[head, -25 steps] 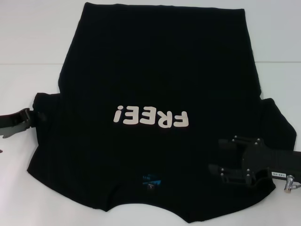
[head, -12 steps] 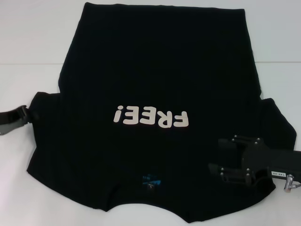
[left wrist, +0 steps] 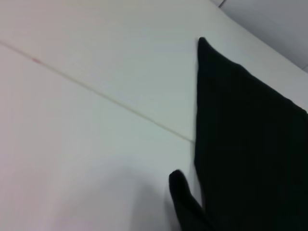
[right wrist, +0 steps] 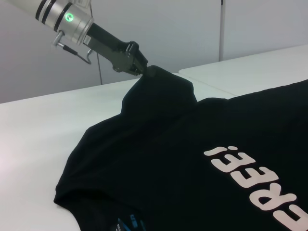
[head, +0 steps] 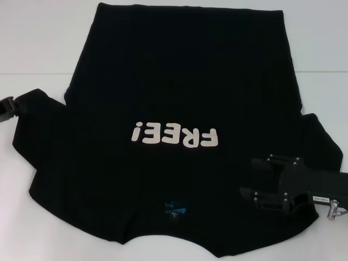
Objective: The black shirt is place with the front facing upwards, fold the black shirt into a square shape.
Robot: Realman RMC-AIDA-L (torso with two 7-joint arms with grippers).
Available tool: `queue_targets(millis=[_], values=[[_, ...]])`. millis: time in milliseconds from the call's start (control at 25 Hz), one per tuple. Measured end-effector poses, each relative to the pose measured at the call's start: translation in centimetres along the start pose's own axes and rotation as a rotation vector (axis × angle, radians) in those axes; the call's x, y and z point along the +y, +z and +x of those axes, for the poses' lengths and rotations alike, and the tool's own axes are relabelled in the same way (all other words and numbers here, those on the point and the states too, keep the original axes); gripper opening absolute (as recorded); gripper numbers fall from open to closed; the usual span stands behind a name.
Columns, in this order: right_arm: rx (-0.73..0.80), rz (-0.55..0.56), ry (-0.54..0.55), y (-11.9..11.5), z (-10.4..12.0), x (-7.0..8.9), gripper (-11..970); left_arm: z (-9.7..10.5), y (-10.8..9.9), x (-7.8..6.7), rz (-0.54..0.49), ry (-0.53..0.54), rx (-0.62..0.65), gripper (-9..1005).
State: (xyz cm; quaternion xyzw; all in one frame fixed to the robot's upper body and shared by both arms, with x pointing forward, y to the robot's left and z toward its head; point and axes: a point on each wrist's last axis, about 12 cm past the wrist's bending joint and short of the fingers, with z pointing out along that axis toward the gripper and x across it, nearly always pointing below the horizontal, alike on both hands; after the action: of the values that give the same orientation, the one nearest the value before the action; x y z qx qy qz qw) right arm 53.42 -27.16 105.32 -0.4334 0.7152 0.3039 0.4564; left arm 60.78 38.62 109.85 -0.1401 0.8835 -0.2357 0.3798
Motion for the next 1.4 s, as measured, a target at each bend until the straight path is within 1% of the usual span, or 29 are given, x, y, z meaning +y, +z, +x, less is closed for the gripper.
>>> queue_targets(millis=[360,560,720,880,1080,1200,1400], values=[[-0.003,-0.001,0.002,0.1,0.0,0.1,802,-1.8,-0.1,-0.8,0.007,0.039,-0.026,36],[-0.003,-0.001,0.002,0.1,0.0,0.0,802,-1.9,-0.1,-1.0,0.016,0.04,-0.02,37],[-0.003,-0.001,0.002,0.1,0.0,0.1,802,-1.8,0.0,-1.6,0.045,0.036,0.005,39],[-0.004,-0.003,0.004,0.1,0.0,0.1,802,-1.7,0.3,-2.9,0.103,0.011,0.047,40],[-0.005,-0.004,0.007,0.1,0.0,0.1,801,-1.5,0.9,-5.0,0.183,0.005,0.103,42],[-0.005,-0.005,0.01,0.1,0.0,0.1,801,-1.0,1.4,-6.0,0.221,-0.01,0.123,43],[-0.004,-0.005,0.011,0.1,0.0,0.2,801,0.4,2.1,-7.2,0.286,-0.057,0.137,45]])
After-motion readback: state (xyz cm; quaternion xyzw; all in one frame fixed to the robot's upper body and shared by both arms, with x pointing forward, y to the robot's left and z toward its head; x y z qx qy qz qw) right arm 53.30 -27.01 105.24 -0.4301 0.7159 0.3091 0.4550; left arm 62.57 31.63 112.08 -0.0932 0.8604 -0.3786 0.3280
